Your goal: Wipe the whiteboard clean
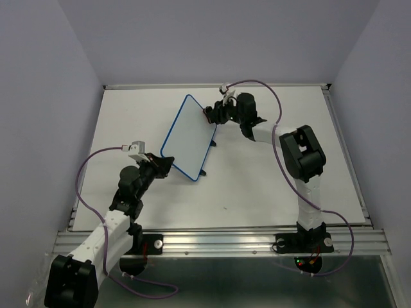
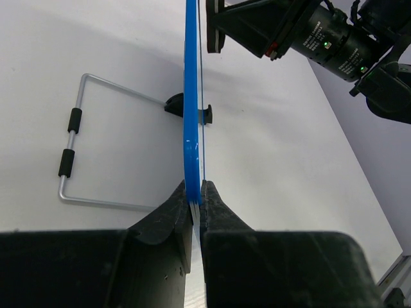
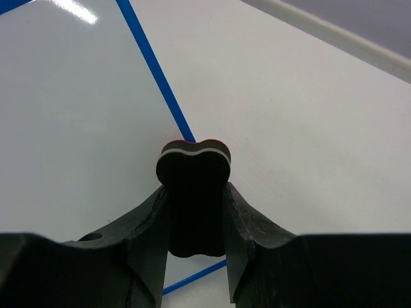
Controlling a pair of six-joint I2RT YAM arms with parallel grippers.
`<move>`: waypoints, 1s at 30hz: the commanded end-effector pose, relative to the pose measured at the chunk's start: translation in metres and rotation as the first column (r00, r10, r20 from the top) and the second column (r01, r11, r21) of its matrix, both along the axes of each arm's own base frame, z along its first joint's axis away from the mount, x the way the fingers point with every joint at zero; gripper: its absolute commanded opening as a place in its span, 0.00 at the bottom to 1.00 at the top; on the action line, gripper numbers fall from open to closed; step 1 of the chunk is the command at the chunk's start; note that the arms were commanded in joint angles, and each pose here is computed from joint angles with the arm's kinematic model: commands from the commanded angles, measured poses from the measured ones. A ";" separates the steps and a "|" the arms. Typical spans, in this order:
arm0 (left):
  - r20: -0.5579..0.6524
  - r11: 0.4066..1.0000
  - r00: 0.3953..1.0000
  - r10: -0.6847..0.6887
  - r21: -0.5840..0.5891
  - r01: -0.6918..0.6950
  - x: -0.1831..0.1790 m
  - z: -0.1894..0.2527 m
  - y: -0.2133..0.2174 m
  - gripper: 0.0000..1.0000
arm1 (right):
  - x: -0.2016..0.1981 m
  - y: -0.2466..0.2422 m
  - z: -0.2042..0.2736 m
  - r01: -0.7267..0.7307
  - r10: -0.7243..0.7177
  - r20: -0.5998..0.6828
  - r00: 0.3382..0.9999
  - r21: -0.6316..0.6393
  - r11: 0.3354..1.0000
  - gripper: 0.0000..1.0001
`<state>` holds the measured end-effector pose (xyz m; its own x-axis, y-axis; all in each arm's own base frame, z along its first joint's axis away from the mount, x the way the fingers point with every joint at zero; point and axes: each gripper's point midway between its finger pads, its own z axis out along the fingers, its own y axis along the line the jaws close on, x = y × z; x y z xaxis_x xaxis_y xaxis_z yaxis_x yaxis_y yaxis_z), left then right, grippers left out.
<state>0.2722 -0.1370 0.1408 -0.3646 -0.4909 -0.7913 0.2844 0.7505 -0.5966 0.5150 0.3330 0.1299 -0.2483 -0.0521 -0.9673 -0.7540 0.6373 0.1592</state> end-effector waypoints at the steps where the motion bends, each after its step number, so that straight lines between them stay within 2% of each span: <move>1: -0.085 0.995 0.993 -0.083 0.041 0.086 -0.013 -0.021 -0.012 0.00 | 0.008 0.008 0.006 -0.022 0.021 0.030 0.999 0.029 0.999 0.01; 13: -0.084 0.996 0.994 -0.072 0.044 0.076 -0.012 -0.021 -0.010 0.00 | -0.018 -0.011 -0.078 0.012 -0.019 -0.118 0.993 -0.055 0.998 0.01; 21: -0.082 0.996 0.994 -0.068 0.044 0.071 -0.011 -0.020 -0.010 0.00 | -0.028 -0.012 -0.079 -0.006 -0.005 -0.169 0.986 -0.062 0.998 0.01; 26: -0.088 0.996 0.994 -0.071 0.046 0.075 -0.011 -0.021 -0.010 0.00 | -0.050 0.006 -0.074 -0.157 0.148 -0.185 0.972 -0.036 0.987 0.01; 30: -0.092 0.996 0.993 -0.074 0.048 0.078 -0.011 -0.022 -0.011 0.00 | -0.058 0.017 -0.063 -0.244 0.236 -0.145 0.961 -0.040 0.969 0.01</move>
<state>0.2729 -0.1378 0.1420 -0.3646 -0.4921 -0.7905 0.2862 0.7486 -0.5980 0.4958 0.3241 0.0791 -0.3191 -0.0944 -0.9430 -0.7692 0.6071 0.1995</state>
